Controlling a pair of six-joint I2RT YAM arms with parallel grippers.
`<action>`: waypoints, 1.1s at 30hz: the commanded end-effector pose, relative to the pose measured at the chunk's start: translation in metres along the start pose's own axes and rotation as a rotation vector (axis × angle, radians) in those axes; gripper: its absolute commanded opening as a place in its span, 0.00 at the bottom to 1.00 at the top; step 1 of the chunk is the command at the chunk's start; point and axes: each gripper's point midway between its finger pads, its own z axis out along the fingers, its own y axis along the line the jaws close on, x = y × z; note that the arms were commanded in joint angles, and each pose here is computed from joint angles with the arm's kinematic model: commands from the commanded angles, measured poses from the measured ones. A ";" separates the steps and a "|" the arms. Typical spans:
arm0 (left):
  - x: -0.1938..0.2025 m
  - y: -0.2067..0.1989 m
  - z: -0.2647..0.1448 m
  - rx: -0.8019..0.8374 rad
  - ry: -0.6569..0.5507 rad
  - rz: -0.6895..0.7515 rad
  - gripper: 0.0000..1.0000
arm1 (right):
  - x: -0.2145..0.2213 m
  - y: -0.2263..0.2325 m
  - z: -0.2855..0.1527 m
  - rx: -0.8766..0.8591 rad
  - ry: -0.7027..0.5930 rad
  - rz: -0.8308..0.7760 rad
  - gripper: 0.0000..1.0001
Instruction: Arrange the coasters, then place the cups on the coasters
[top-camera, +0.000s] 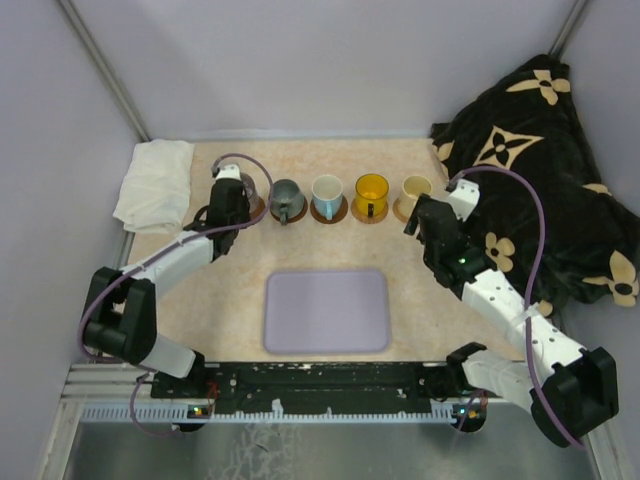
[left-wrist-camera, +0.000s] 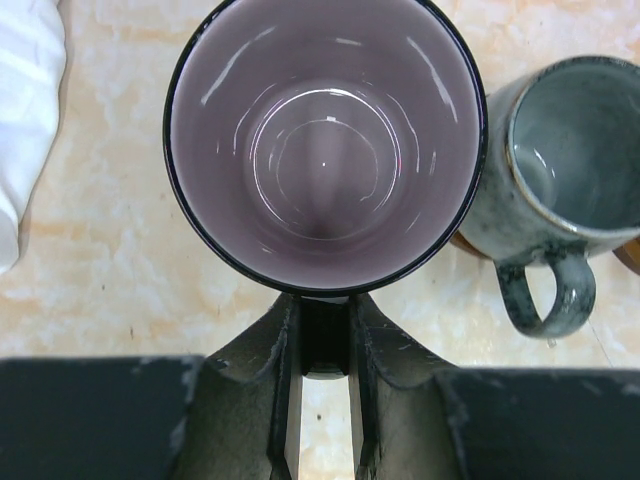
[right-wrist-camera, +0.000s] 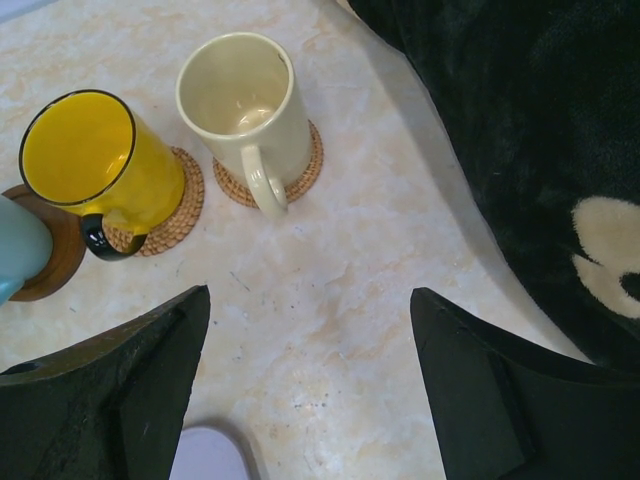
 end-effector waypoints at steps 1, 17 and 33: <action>-0.063 -0.014 0.010 0.052 -0.203 -0.035 0.00 | -0.019 0.003 -0.003 -0.017 -0.060 0.041 0.81; -0.047 -0.008 0.044 0.027 -0.070 -0.047 0.00 | -0.016 0.007 -0.004 -0.032 -0.035 0.053 0.80; -0.024 -0.003 0.049 0.037 0.050 -0.059 0.00 | -0.013 0.014 -0.002 -0.049 -0.007 0.054 0.80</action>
